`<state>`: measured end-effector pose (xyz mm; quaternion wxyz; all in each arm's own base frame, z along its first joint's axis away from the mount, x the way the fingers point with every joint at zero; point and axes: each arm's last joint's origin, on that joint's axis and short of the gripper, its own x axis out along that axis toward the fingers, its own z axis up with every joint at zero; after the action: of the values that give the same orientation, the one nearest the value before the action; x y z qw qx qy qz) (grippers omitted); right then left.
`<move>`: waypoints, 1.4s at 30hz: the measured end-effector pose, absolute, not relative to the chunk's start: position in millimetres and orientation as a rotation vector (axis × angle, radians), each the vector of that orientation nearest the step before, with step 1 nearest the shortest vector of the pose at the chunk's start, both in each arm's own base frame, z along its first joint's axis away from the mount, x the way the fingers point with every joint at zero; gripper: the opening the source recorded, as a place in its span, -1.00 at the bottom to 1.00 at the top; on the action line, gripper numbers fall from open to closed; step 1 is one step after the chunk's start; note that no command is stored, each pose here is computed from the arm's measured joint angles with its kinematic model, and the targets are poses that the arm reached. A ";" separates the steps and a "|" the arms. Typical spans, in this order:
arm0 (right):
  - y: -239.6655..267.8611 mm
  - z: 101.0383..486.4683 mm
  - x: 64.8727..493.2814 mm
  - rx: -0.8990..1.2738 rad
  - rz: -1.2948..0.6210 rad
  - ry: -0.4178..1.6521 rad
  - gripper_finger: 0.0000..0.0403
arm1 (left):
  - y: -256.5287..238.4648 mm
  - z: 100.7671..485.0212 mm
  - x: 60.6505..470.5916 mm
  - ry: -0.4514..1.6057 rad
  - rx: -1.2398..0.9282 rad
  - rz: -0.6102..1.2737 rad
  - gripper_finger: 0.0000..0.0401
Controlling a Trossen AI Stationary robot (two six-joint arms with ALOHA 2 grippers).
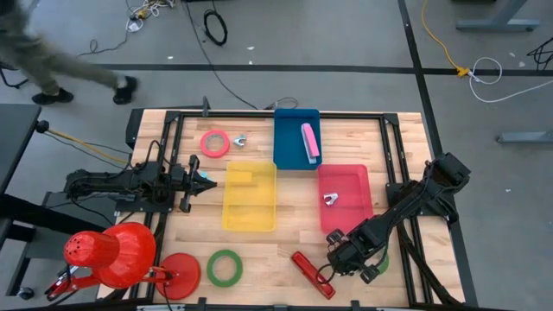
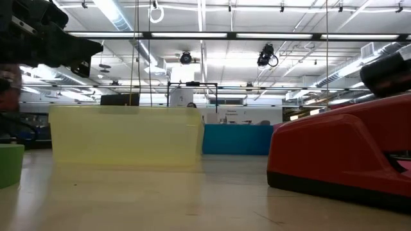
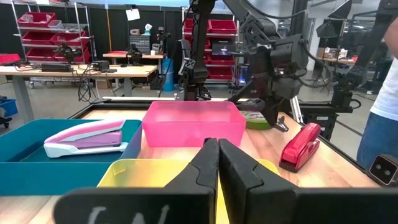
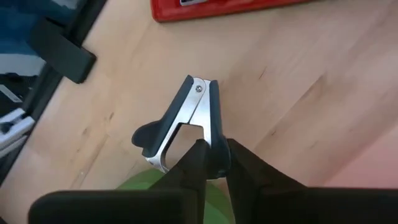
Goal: Pick and place Stapler, Stapler remover, tape
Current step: Put the black staple remover into the red bin
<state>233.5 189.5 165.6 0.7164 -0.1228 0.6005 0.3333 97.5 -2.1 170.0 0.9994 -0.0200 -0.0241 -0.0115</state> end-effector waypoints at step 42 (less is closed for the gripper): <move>30.7 248.2 229.9 0.047 0.278 1.274 -0.74 | -2.1 170.1 97.5 -0.048 -0.040 -0.023 -0.92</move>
<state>229.9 30.7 248.2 0.7946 0.0220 0.5928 0.1291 97.5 -2.1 170.1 0.9994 -0.0201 -0.0242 -0.0114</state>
